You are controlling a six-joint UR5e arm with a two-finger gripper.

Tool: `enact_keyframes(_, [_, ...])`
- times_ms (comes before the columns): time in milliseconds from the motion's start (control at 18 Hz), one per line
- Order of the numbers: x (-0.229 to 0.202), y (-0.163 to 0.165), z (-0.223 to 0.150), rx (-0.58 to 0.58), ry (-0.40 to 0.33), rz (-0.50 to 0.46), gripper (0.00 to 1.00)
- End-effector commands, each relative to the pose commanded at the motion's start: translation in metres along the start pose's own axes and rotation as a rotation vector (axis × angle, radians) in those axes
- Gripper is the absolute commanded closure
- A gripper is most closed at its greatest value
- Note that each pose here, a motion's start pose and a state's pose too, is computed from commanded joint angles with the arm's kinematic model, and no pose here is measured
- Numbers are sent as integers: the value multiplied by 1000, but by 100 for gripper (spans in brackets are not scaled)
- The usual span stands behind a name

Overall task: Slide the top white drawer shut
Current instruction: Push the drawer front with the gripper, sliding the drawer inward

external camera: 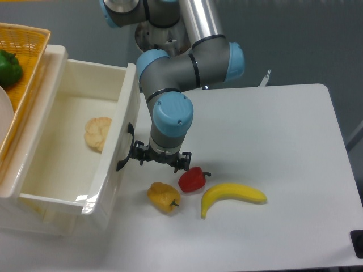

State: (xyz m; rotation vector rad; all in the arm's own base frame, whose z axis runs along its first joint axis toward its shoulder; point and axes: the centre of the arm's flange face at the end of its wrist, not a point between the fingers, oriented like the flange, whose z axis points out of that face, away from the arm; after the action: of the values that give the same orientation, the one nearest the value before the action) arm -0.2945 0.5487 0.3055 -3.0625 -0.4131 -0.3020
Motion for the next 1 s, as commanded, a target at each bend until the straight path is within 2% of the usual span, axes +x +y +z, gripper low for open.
enact_keyframes(1000, [47,-6,-4,12,9,68,0])
